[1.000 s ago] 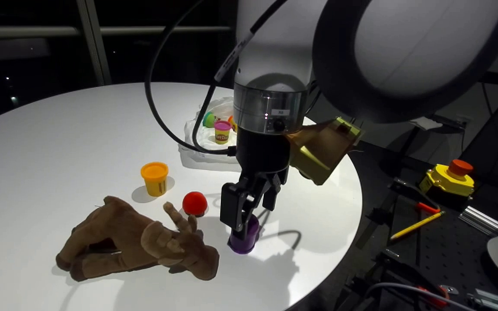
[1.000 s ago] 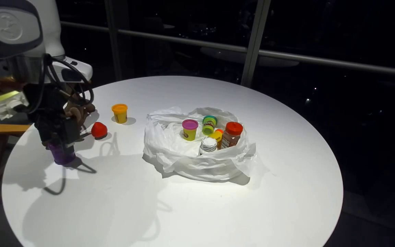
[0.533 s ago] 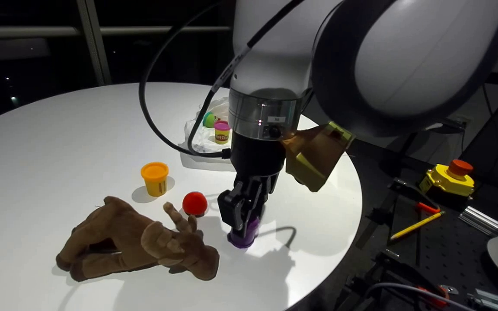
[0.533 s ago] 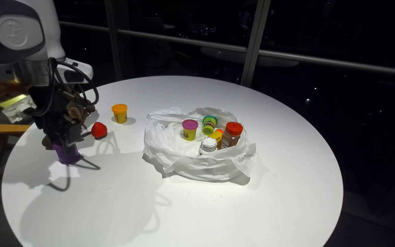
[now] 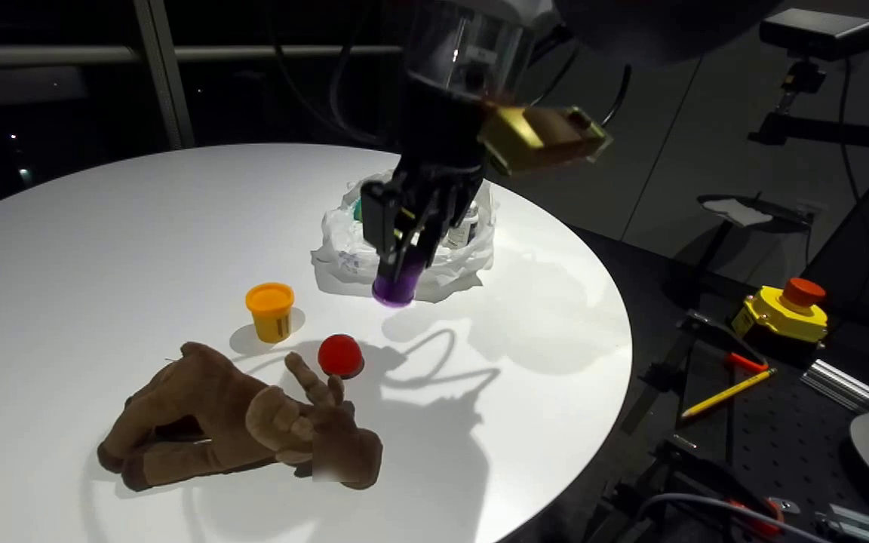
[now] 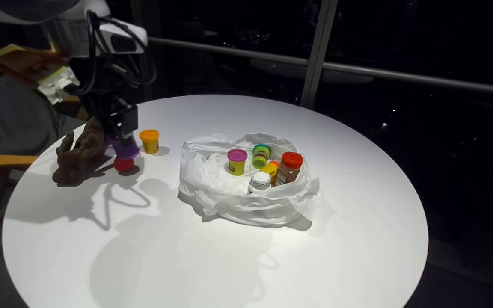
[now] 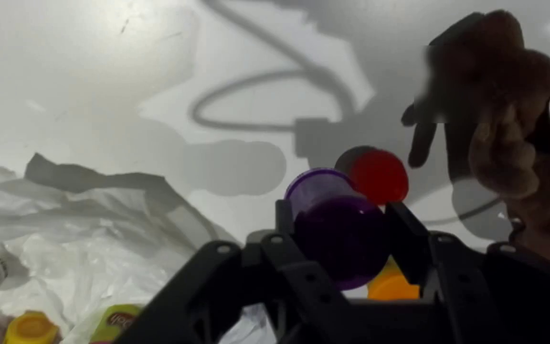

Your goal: Pick the objects on the table and put them in the plastic bag

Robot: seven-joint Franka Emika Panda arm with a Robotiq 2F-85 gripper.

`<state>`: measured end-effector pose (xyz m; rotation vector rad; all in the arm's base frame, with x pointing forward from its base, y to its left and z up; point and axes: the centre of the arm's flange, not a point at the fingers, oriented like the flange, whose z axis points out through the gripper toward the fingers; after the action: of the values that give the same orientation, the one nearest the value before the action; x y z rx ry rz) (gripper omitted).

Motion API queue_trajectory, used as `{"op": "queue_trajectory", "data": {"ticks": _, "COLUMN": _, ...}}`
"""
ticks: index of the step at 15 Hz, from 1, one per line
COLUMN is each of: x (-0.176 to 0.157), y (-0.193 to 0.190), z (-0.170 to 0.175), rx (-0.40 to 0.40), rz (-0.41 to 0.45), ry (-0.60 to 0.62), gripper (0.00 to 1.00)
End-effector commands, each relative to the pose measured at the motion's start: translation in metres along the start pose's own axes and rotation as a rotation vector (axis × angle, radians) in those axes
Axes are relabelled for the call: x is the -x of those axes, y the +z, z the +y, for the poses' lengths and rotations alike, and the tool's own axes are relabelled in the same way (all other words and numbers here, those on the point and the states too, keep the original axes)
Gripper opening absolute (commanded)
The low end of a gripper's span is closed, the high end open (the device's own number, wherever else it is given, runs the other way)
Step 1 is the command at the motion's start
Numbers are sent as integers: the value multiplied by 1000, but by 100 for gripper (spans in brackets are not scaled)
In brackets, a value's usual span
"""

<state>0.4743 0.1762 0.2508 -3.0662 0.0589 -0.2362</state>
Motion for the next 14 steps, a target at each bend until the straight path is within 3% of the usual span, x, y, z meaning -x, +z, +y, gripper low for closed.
{"op": "queue_trajectory", "data": {"ticks": 1, "x": -38, "y": -34, "z": 44, "rx": 1, "rz": 73, "ry": 86, "gripper": 26}}
{"op": "queue_trajectory", "data": {"ticks": 7, "x": -86, "y": -9, "z": 116, "rx": 58, "rz": 117, "ry": 218, "gripper": 26}}
{"op": "queue_trajectory", "data": {"ticks": 14, "x": -101, "y": 39, "z": 169, "rx": 106, "rz": 55, "ry": 296, "gripper": 26}}
